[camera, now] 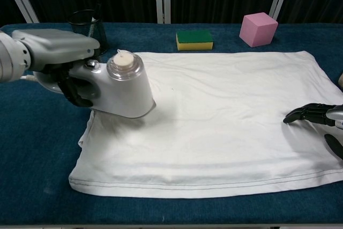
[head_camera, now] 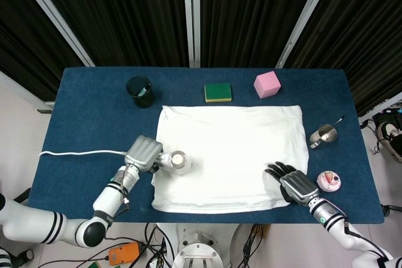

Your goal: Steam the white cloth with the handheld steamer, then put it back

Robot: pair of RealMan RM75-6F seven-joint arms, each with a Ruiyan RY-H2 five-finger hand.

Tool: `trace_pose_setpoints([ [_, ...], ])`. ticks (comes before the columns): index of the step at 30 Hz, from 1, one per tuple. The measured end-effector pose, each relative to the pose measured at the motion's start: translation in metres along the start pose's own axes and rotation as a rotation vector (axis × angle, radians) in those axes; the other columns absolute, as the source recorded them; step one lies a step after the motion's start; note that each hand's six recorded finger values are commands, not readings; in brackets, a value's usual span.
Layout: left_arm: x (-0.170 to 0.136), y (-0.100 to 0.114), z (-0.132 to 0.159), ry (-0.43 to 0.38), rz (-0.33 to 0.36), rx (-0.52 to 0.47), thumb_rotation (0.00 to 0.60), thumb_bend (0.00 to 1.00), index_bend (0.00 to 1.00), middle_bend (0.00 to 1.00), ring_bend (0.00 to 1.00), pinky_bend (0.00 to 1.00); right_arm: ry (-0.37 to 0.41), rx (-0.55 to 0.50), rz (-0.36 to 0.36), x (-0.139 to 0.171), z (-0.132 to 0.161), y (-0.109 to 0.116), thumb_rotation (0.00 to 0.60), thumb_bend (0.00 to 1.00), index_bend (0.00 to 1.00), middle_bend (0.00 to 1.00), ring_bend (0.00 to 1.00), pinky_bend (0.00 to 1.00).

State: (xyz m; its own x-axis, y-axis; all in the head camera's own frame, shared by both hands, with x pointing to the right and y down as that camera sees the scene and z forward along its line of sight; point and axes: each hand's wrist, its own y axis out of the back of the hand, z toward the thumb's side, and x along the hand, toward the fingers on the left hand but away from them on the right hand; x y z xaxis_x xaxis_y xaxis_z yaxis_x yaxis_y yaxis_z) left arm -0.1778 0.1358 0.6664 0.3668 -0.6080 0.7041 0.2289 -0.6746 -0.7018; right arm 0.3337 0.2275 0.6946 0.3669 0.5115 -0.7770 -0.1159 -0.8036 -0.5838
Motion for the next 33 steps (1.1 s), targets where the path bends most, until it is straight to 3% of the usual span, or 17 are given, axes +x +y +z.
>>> trace_pose_setpoints([
  [6,-0.003,-0.016,0.036,-0.079,-0.023,0.073,0.6,0.58,0.83,0.91,0.79,0.65,-0.005,-0.002,0.004,-0.001,-0.002,-0.001,0.6,0.97,0.16,0.14,0.07,0.19],
  [14,-0.009,-0.039,0.049,-0.086,-0.051,0.127,0.6,0.57,0.83,0.91,0.79,0.65,-0.007,-0.002,0.007,-0.002,-0.002,-0.001,0.6,0.97,0.16,0.14,0.07,0.19],
  [22,-0.012,-0.044,0.025,-0.012,-0.06,0.11,0.6,0.58,0.83,0.91,0.79,0.65,-0.005,-0.001,0.011,-0.004,0.0,-0.001,0.6,0.97,0.16,0.14,0.07,0.19],
  [33,-0.019,-0.045,-0.038,0.145,-0.079,0.015,0.6,0.58,0.83,0.91,0.79,0.65,-0.005,-0.005,0.004,-0.004,0.0,0.0,0.6,0.97,0.16,0.14,0.07,0.19],
])
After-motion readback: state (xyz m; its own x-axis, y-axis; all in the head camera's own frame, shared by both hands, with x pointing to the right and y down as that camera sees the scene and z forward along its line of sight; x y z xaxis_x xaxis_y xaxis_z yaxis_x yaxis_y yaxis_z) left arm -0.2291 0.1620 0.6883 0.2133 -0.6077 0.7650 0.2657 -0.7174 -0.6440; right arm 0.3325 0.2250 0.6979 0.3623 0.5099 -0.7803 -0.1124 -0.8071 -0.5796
